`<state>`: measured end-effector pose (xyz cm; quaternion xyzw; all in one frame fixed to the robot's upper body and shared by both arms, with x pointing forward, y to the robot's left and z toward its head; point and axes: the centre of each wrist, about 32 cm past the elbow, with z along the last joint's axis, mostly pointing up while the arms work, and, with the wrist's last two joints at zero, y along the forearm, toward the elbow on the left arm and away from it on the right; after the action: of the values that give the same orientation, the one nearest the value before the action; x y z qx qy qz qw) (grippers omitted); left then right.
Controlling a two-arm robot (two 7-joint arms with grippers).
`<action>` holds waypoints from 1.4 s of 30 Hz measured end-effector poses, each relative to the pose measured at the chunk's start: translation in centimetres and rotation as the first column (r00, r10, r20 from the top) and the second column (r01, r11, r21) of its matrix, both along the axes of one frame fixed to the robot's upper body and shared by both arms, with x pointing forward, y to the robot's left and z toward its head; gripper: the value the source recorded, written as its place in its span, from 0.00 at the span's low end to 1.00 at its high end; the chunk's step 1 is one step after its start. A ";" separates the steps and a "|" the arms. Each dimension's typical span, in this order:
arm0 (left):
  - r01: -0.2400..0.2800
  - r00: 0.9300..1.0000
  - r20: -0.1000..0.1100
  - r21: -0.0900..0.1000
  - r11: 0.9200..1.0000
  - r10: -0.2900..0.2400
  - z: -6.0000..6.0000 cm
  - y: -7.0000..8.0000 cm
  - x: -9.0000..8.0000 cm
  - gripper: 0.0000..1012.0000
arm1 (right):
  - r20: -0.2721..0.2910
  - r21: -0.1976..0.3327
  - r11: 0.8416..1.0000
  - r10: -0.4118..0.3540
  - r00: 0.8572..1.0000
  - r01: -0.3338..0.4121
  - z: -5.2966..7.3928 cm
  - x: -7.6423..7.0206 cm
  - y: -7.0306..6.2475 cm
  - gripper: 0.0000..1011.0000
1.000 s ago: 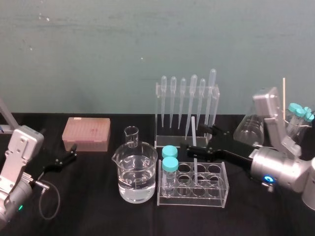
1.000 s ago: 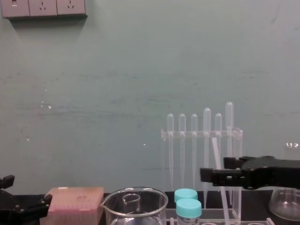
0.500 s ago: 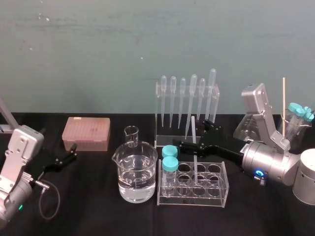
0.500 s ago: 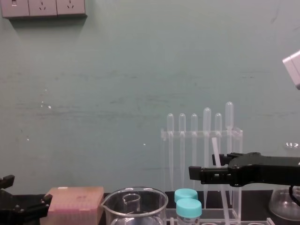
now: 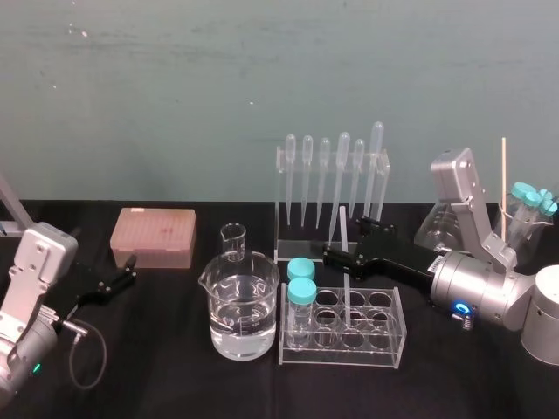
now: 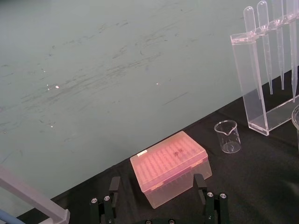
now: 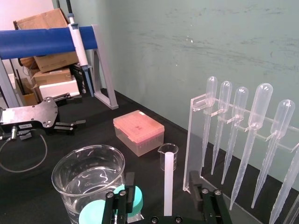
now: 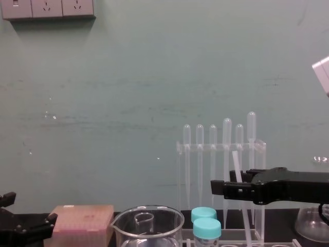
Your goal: Pick up the stirring rod with one hand, then place it down.
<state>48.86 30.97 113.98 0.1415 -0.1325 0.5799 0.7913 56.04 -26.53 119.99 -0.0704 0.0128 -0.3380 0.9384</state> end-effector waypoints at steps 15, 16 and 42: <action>0.000 1.000 0.000 0.000 1.000 0.000 0.0 0.0 0.0 0.99 | -0.001 0.001 1.000 -0.001 1.000 0.001 0.0 0.0 0.0 0.26; 0.000 1.000 0.000 0.000 1.000 0.000 0.0 0.0 0.0 0.99 | -0.001 0.001 1.000 -0.001 1.000 0.001 0.0 0.0 0.0 0.26; 0.000 1.000 0.000 0.000 1.000 0.000 0.0 0.0 0.0 0.99 | 0.171 0.134 0.991 -0.028 0.985 0.005 0.3 -2.1 -0.2 0.07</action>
<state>48.86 30.97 113.98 0.1415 -0.1325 0.5799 0.7913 53.93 -26.72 120.28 0.0217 -0.0455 -0.3489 0.9358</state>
